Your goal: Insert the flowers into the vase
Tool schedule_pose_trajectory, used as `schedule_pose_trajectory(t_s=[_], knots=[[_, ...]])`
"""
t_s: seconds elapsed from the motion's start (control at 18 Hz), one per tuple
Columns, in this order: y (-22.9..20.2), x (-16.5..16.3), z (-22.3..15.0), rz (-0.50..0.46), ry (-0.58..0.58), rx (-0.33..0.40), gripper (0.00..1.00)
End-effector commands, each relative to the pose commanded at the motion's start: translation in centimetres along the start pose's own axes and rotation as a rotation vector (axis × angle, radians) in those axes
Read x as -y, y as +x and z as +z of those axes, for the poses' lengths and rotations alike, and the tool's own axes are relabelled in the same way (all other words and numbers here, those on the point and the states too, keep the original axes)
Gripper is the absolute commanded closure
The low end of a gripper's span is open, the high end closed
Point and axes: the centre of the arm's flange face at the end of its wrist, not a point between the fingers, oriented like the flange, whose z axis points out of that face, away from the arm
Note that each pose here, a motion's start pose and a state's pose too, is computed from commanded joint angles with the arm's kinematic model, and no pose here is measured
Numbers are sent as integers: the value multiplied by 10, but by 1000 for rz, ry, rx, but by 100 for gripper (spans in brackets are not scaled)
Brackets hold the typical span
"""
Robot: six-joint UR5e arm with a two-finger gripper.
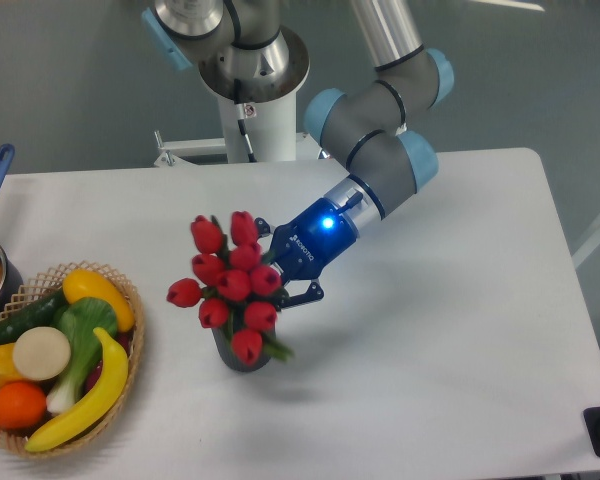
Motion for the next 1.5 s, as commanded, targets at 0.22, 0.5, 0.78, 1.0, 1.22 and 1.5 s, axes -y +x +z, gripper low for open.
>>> schedule_pose_trajectory(t_s=[0.22,0.5,0.78,1.0,1.22,1.5], knots=[[0,0,0,0,-1,0,47],[0,1,-1,4,-1,2,32],[1,16,-8,36,1,17,0],[2,44,-23,115,-124,88,0],[12,59,-27,150,-166,112,0],[31,59,-35,165,-281,164,0]])
